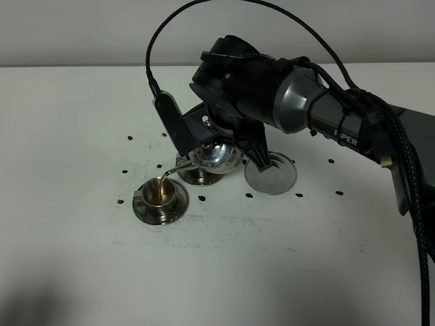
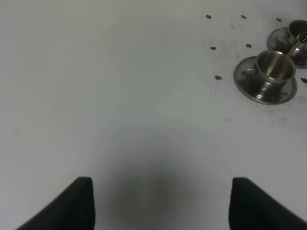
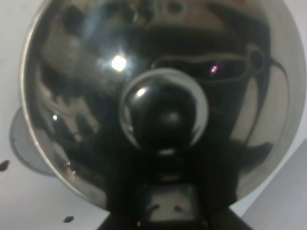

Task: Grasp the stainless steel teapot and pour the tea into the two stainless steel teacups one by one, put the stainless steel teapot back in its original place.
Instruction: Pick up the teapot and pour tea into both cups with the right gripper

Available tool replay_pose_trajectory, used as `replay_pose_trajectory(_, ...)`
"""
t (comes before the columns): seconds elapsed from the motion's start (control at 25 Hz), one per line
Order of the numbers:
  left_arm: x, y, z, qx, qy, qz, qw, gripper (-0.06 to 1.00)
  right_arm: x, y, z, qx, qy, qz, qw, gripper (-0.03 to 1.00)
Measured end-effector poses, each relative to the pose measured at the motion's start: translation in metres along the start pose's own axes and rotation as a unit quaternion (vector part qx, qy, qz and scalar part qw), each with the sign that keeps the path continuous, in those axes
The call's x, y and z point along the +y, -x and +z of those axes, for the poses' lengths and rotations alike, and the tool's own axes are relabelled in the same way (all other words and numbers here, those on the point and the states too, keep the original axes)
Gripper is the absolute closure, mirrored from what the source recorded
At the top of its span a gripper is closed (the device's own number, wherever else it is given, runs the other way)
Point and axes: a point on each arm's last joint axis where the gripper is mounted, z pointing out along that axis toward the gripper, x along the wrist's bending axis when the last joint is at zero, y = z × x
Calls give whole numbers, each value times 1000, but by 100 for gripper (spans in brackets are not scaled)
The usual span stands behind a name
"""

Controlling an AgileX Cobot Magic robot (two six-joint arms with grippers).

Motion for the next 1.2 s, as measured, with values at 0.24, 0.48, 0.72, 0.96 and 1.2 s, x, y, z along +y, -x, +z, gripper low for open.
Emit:
replay_pose_trajectory(0.24,0,0,0,0,0,0,1000,37,2,1,-2,-10,-13,-13,1000,79)
replay_pose_trajectory(0.48,0,0,0,0,0,0,1000,37,4,2,-3,-21,-18,-20,999,79)
replay_pose_trajectory(0.72,0,0,0,0,0,0,1000,37,4,3,-4,-29,-27,-24,999,79)
replay_pose_trajectory(0.96,0,0,0,0,0,0,1000,37,6,3,-4,-36,-33,-27,998,79)
replay_pose_trajectory(1.2,0,0,0,0,0,0,1000,37,7,3,-1,-34,-36,-30,998,79)
